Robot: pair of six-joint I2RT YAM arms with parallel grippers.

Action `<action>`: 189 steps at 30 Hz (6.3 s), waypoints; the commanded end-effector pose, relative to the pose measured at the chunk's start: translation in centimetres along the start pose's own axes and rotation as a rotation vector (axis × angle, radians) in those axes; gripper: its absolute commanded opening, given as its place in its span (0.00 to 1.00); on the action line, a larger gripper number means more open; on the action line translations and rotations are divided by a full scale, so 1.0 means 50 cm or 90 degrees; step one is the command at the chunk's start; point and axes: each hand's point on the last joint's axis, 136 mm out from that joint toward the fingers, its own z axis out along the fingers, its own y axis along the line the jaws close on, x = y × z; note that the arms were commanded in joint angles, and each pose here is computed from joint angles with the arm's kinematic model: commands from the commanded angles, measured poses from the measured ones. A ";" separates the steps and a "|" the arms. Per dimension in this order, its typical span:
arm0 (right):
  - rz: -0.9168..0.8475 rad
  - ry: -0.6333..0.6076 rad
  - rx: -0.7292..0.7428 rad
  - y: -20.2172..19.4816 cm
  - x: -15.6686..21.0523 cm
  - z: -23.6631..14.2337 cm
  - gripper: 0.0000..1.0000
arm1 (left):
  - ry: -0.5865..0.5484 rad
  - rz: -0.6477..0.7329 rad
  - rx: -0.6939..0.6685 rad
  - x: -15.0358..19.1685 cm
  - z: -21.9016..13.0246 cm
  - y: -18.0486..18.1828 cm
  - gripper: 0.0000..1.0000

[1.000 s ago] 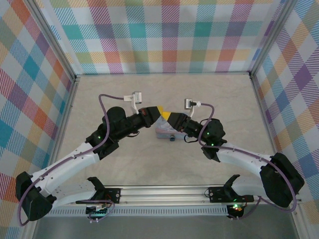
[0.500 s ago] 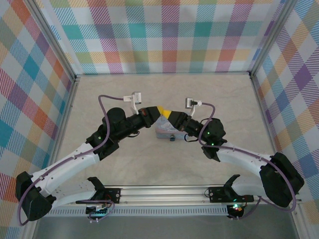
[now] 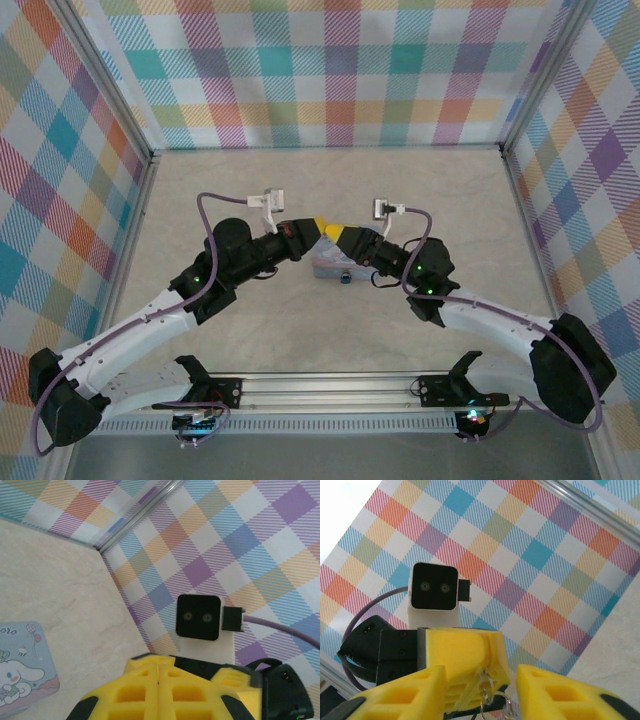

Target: Unlock a padlock with a key

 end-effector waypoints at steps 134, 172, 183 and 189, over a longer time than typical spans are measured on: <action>-0.198 0.194 0.873 -0.484 -0.030 -0.272 0.00 | 0.153 0.014 -0.285 0.294 -0.007 0.420 0.99; -0.154 0.446 0.820 -0.715 -0.039 -0.073 0.00 | 0.250 0.271 -0.090 0.429 0.172 0.404 0.82; -0.142 0.446 0.815 -0.718 -0.024 -0.081 0.00 | 0.255 0.241 -0.018 0.427 0.199 0.372 0.70; -0.145 0.443 0.812 -0.713 -0.023 -0.082 0.00 | 0.243 0.223 -0.027 0.414 0.217 0.376 0.73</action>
